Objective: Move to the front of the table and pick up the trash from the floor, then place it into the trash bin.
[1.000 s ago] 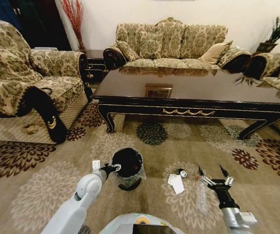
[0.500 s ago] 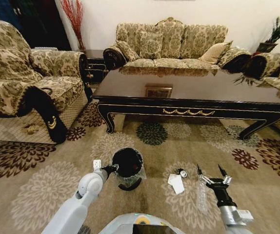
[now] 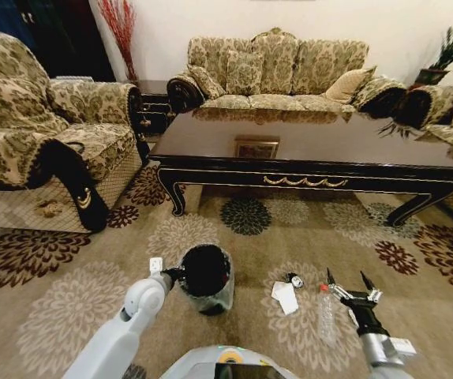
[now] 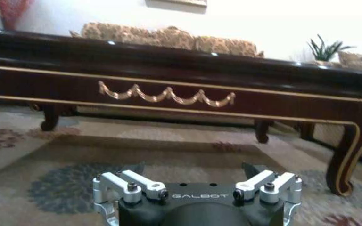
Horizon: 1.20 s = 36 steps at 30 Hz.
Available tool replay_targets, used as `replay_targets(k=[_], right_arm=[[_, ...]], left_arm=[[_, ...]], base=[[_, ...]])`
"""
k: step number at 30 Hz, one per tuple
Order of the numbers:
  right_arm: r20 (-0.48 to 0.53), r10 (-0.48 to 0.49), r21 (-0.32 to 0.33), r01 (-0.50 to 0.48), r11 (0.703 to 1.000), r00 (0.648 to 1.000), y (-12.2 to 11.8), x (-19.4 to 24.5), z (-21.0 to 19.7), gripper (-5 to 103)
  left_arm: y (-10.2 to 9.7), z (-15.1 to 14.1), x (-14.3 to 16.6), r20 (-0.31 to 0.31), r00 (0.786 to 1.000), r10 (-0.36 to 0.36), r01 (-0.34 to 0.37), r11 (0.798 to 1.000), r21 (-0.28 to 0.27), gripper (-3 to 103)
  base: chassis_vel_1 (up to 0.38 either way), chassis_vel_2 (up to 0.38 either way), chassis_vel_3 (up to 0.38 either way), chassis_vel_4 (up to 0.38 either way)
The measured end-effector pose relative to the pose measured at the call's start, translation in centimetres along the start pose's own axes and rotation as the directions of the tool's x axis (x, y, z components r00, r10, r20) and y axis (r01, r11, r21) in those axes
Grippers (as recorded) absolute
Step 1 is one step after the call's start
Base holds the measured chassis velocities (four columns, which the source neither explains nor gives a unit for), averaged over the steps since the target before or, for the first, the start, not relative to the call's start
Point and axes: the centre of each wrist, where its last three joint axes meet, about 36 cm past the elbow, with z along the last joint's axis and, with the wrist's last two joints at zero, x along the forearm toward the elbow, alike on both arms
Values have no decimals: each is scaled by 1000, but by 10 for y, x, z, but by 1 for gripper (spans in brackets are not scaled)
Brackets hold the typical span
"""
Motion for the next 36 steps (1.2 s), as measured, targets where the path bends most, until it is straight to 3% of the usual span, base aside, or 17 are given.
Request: replay_targets(k=[7, 11, 14, 15, 19, 28, 36], right_arm=[[-112, 55, 8, -54, 999, 992, -26, -14, 30, 100], [-167, 82, 22, -80, 997, 982, -54, -26, 47, 100], [-255, 102, 43, -94, 995, 962, -95, -34, 70, 100], [-255, 102, 43, -94, 995, 962, -95, -34, 70, 100], [-324, 114, 79, -93, 993, 939, -138, -34, 98, 100], [-451, 70, 157, 1, 988, 890, -177, -1, 147, 100], [-473, -10, 173, 104, 979, 881, -191, 6, 162, 100]], left_arm=[[3, -6, 16, 44, 998, -55, 56, 998, -19, 2], [5, -8, 24, 62, 996, -68, 70, 997, -29, 2], [5, -11, 34, 81, 993, -89, 91, 996, -14, 2], [5, -11, 34, 81, 993, -89, 91, 996, -14, 2], [4, -13, 42, 85, 992, -89, 90, 996, -3, 2], [2, -11, 40, 76, 994, -82, 84, 996, -18, 2], [2, -8, 44, 73, 994, -87, 88, 996, -15, 2]], base=[[0, 0, 0, 0], [0, 0, 0, 0], [0, 0, 0, 0], [0, 0, 0, 0], [0, 0, 0, 0], [0, 0, 0, 0], [0, 0, 0, 0]])
